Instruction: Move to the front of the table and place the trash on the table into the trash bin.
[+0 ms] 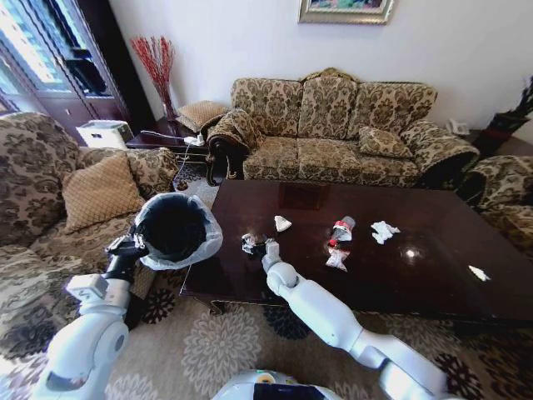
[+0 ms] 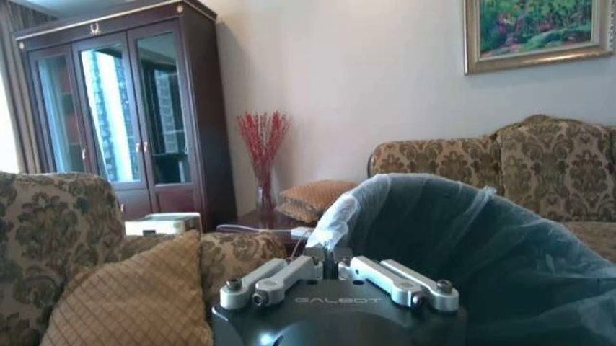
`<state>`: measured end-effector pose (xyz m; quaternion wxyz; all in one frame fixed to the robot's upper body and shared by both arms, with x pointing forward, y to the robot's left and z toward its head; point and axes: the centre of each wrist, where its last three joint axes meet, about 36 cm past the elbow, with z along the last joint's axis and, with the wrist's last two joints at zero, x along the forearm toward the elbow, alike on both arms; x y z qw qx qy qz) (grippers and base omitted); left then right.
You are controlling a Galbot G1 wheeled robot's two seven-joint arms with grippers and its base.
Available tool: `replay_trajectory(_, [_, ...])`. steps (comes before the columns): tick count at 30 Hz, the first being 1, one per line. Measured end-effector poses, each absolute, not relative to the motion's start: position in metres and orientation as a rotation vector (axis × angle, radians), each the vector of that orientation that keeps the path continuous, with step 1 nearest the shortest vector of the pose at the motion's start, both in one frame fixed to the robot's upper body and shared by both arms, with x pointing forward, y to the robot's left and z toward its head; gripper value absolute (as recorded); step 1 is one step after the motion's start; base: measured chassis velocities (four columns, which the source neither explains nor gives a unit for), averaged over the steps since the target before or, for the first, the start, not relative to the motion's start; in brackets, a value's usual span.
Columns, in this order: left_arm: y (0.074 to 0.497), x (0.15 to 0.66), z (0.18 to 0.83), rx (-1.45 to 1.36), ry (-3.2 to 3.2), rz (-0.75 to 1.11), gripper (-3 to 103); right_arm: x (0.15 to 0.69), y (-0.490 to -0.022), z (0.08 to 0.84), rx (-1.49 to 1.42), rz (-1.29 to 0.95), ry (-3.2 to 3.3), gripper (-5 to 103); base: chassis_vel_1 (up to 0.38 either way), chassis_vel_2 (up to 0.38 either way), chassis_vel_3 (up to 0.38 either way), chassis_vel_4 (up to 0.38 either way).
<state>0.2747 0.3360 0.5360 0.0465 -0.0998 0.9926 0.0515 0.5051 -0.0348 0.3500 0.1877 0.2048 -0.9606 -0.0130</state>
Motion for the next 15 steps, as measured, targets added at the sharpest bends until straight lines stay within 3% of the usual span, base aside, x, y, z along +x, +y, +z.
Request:
replay_trajectory(5, [0.335,0.274,0.538,-0.291,3.029,0.151,2,0.506,-0.032,0.346,0.565,-0.042,-2.680,103,0.000,0.000,0.000,0.000])
replay_trajectory(8, [0.334,0.273,0.540,-0.284,3.033,0.136,2,0.505,-0.032,0.342,0.565,-0.034,-2.664,92,0.000,0.000,0.000,0.000])
replay_trajectory(10, [0.334,0.273,0.540,-0.282,3.033,0.135,2,0.505,-0.032,0.341,0.570,-0.025,-2.661,92,0.000,0.000,0.000,0.000])
replay_trajectory(11, [0.335,0.274,0.540,-0.278,3.033,0.137,2,0.505,-0.033,0.337,0.583,-0.003,-2.656,81,0.000,0.000,0.000,0.000])
replay_trajectory(13, [0.335,0.274,0.540,-0.277,3.033,0.140,2,0.505,-0.034,0.336,0.589,0.008,-2.655,81,0.000,0.000,0.000,0.000])
replay_trajectory(14, [0.336,0.275,0.541,-0.276,3.032,0.142,2,0.505,-0.033,0.334,0.591,0.019,-2.653,70,0.000,0.000,0.000,0.000])
replay_trajectory(15, [0.336,0.276,0.541,-0.275,3.032,0.141,2,0.505,-0.033,0.334,0.586,0.023,-2.653,70,0.000,0.000,0.000,0.000])
